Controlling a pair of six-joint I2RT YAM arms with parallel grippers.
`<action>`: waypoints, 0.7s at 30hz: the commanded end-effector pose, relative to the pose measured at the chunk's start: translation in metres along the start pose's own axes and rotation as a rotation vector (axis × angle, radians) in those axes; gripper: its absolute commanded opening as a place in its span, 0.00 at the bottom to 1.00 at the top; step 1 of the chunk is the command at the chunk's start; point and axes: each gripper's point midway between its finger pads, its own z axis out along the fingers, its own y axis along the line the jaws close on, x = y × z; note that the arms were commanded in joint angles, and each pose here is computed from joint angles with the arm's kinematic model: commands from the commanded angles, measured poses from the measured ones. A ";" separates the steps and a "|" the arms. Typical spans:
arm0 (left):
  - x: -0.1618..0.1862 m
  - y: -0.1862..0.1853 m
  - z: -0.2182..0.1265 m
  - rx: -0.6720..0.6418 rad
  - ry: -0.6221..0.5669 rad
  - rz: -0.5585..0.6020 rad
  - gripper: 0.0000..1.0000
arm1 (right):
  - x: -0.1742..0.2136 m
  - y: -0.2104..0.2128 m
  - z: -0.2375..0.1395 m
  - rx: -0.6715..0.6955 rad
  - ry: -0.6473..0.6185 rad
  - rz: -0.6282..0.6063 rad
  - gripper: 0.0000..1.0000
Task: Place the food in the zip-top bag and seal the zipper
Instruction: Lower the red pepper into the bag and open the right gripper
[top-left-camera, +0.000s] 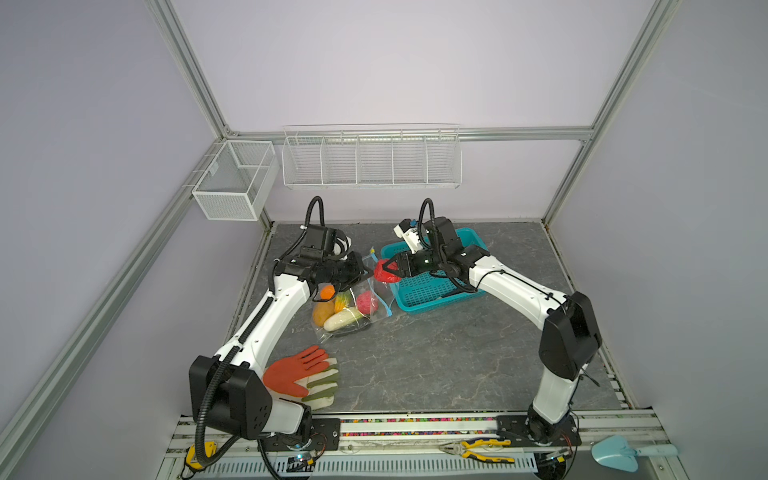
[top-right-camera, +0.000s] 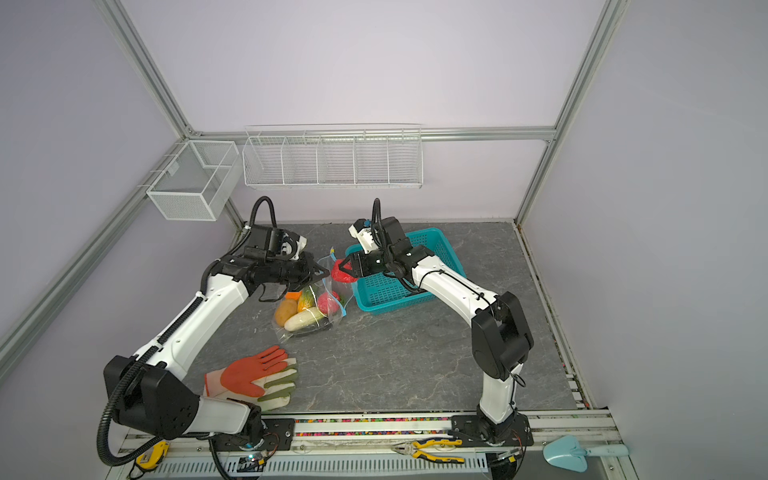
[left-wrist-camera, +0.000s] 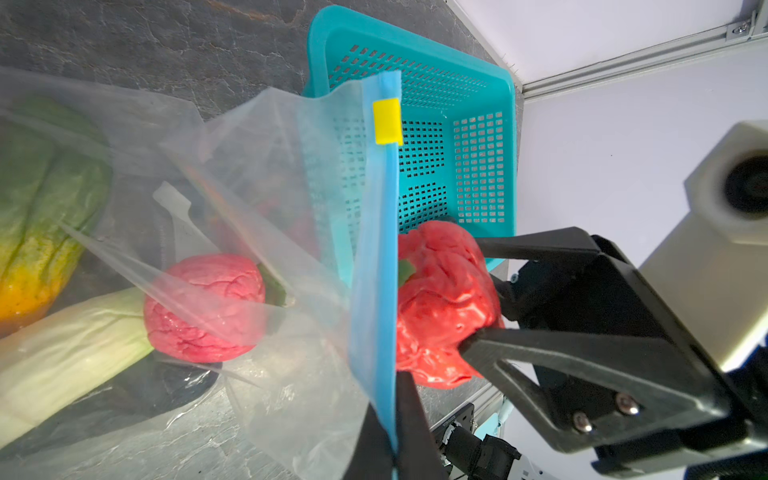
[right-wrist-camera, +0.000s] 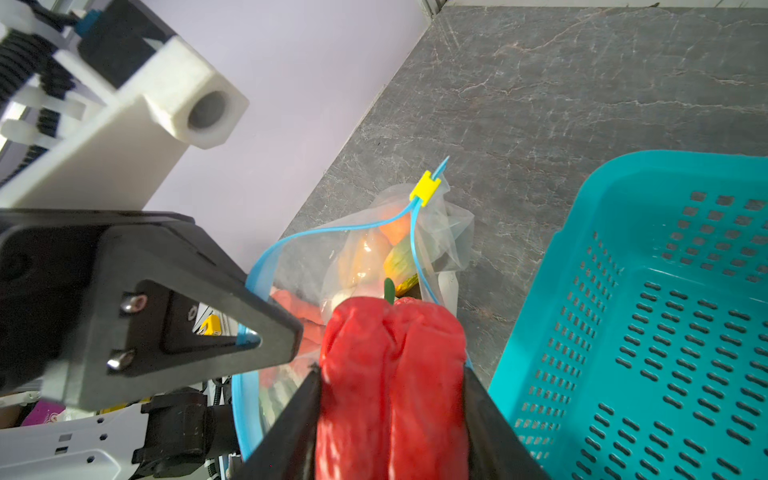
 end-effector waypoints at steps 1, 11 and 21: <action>-0.003 -0.015 -0.015 0.017 -0.034 0.033 0.00 | -0.008 0.013 0.003 -0.036 -0.022 -0.017 0.47; -0.002 -0.019 -0.019 0.025 -0.042 0.036 0.00 | 0.003 0.018 0.024 -0.068 0.008 -0.016 0.47; -0.003 -0.026 -0.026 0.030 -0.059 0.046 0.00 | 0.011 0.001 0.040 -0.001 0.028 -0.026 0.47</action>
